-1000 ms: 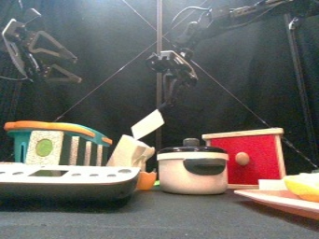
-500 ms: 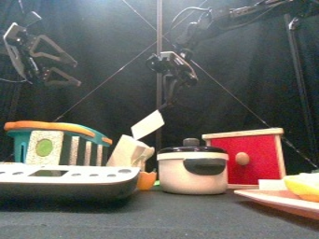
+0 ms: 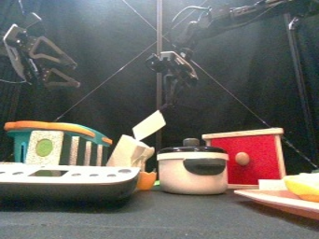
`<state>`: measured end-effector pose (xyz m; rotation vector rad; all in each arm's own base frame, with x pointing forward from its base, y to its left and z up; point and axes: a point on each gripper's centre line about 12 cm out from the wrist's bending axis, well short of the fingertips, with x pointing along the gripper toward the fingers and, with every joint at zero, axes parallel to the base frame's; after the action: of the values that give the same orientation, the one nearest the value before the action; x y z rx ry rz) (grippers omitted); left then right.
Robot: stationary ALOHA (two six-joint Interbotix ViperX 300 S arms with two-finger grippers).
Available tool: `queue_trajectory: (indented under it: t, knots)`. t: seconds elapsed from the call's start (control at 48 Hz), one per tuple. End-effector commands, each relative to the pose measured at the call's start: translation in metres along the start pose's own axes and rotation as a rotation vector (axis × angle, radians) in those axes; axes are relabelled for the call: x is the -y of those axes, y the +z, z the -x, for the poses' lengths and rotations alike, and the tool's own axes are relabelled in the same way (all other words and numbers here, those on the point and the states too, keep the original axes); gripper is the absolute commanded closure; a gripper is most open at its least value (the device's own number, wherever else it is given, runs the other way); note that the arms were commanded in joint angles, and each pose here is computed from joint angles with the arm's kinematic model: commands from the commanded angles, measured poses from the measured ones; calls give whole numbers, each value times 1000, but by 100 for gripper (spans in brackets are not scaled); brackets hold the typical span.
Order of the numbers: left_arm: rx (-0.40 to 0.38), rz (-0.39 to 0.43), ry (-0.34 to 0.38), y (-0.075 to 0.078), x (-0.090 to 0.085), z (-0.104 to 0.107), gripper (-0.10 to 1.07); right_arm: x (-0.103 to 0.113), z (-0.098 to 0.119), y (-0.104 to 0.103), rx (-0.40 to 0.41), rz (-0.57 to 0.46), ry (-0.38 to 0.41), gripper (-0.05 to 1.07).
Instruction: Put cleaver back in holder
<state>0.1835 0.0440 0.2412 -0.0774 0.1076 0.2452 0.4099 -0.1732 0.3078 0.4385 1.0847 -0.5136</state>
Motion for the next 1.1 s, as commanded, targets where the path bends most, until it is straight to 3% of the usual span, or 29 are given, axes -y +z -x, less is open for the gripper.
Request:
queue_trajectory:
  t: [0.0, 1.083]
  knots:
    - [17, -2, 4, 6, 0, -1, -6, -4, 29, 8, 75, 5, 24, 53]
    - [13, -3, 11, 4, -2, -1, -6, -5, 18, 4, 46, 20, 1, 53]
